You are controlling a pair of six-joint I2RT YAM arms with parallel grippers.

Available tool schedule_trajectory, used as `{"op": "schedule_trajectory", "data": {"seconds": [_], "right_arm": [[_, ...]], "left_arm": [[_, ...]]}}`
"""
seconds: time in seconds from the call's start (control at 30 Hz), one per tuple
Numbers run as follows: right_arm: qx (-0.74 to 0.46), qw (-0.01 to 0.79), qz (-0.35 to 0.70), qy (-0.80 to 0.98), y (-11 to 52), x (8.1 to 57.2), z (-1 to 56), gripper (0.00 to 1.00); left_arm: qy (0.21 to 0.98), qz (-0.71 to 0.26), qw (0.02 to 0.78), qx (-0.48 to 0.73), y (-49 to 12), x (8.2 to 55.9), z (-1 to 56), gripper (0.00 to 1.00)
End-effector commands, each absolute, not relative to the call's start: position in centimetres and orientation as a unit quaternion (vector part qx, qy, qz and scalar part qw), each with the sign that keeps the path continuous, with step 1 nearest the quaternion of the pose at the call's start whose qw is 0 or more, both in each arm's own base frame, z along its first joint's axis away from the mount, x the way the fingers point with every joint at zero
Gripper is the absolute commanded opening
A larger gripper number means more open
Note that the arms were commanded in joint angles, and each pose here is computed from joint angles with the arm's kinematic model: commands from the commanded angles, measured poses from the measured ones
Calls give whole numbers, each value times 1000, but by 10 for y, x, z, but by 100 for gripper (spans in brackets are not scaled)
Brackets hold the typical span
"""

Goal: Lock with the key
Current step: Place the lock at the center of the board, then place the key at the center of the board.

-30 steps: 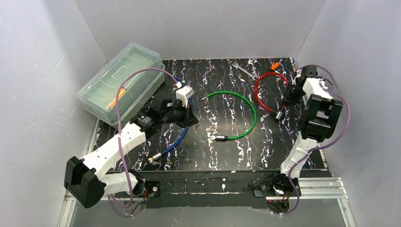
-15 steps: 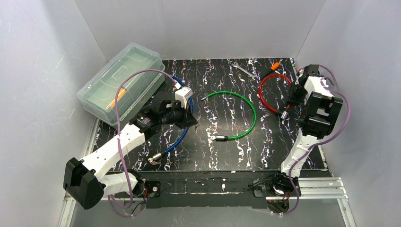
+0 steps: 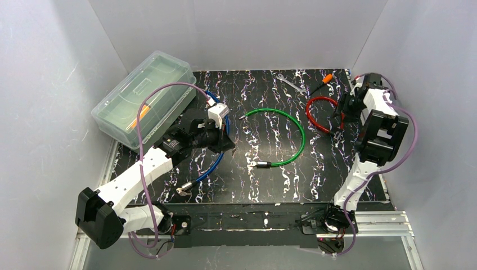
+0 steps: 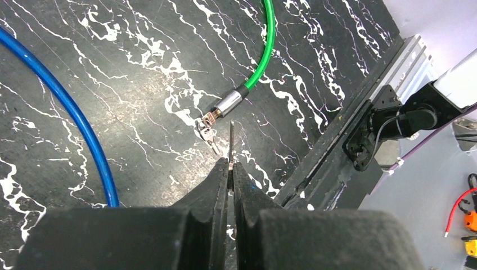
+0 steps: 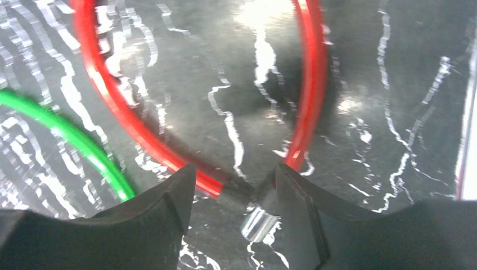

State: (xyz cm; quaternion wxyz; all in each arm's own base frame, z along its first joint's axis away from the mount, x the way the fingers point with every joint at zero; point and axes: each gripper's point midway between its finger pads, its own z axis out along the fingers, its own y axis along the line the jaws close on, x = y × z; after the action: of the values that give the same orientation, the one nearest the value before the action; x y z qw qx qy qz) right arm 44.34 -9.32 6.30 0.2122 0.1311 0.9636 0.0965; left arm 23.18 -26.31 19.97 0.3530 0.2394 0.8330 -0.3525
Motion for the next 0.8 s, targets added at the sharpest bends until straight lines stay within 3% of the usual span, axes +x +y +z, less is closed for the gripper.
{"op": "schedule_trajectory", "data": {"seconds": [0.0, 0.13, 0.3, 0.43, 0.77], "right_arm": [[53, 306, 195, 931, -49, 455, 142, 67], [-20, 332, 312, 890, 17, 442, 190, 78], [-148, 364, 384, 835, 100, 406, 249, 89], [-250, 376, 458, 766, 165, 359, 294, 90], [-385, 306, 597, 634, 267, 241, 349, 83]], "left_arm": [[825, -375, 358, 226, -265, 232, 217, 0], [822, -409, 340, 204, -271, 232, 226, 0], [801, -455, 333, 202, -278, 229, 246, 0], [771, -497, 334, 219, -282, 223, 265, 0], [694, -564, 340, 291, -290, 202, 303, 0]]}}
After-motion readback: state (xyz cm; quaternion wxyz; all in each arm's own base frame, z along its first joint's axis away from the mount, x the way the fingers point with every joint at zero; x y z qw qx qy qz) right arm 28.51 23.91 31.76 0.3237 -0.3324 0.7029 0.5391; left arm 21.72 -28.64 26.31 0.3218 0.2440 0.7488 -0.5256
